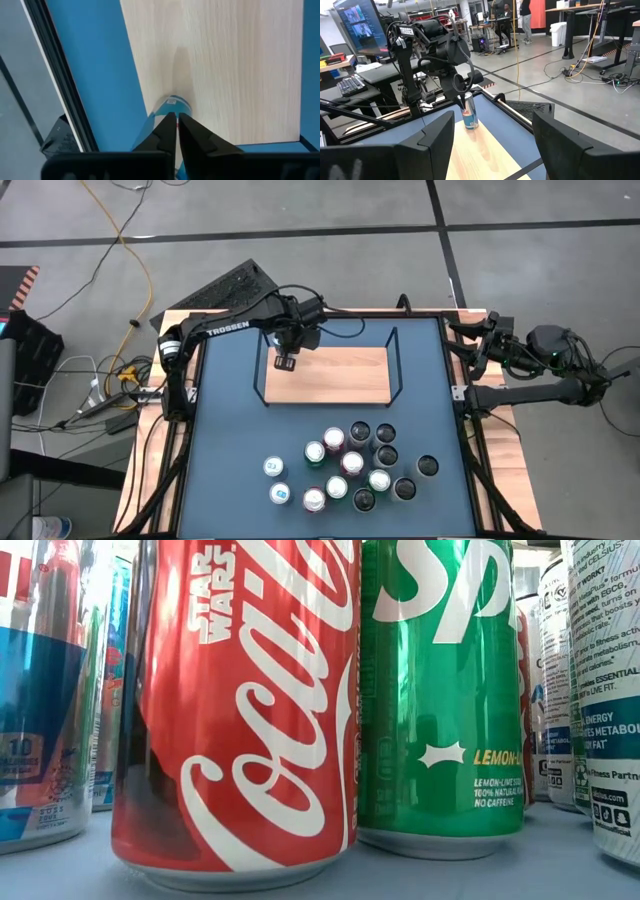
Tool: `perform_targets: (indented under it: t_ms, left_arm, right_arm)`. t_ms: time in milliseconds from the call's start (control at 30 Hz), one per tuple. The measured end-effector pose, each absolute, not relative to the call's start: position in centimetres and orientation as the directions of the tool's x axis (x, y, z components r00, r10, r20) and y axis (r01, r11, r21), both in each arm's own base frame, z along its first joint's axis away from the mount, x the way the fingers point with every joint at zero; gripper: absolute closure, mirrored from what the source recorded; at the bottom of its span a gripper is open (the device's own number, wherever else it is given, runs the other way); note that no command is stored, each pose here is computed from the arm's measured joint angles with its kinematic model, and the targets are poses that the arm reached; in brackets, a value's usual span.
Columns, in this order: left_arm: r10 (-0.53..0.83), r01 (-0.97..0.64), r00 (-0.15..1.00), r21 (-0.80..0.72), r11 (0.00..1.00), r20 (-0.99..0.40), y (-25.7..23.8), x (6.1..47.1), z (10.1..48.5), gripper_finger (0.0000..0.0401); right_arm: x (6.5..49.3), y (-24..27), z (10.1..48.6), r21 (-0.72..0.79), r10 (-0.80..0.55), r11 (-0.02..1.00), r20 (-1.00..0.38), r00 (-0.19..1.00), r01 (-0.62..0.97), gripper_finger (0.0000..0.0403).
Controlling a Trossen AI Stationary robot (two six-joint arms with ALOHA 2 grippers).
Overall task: Place canned beverage on shelf
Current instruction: Put the top blue soda can on the shelf
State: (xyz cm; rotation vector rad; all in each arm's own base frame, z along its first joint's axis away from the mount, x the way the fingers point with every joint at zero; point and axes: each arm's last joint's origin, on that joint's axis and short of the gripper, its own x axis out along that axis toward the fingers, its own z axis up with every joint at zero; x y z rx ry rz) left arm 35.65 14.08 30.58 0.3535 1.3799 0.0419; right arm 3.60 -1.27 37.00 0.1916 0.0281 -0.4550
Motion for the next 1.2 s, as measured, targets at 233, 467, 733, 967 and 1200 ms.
perform_targets:
  t_ms: [233,467,733,967,1200]
  left_arm:
    - [0.268,0.149,0.162,0.292,0.945,-0.95,14.79,35.19,30.54,0.0401]
    - [0.267,0.145,0.154,0.289,0.946,-0.951,14.89,35.07,30.52,0.0401]
    - [0.267,0.133,0.139,0.285,0.949,-0.954,14.85,34.95,30.5,0.0401]
    - [0.289,0.136,0.119,0.304,0.943,-0.95,14.89,34.83,30.48,0.0401]
    - [0.288,0.126,0.106,0.3,0.945,-0.952,14.87,34.71,30.46,0.0401]
  right_arm:
    - [3.6,-1.27,36.99,0.177,-0.434,0.88,-0.07,0.898,0.44,0.0142]
    - [3.6,-1.27,36.99,0.177,-0.435,0.88,-0.071,0.898,0.44,0.0142]
    - [3.58,-1.27,36.82,0.169,-0.435,0.88,-0.087,0.896,0.444,0.0142]
    - [3.58,-1.27,36.82,0.169,-0.436,0.88,-0.087,0.896,0.444,0.0142]
    - [3.58,-1.27,36.81,0.169,-0.436,0.88,-0.087,0.896,0.444,0.0142]
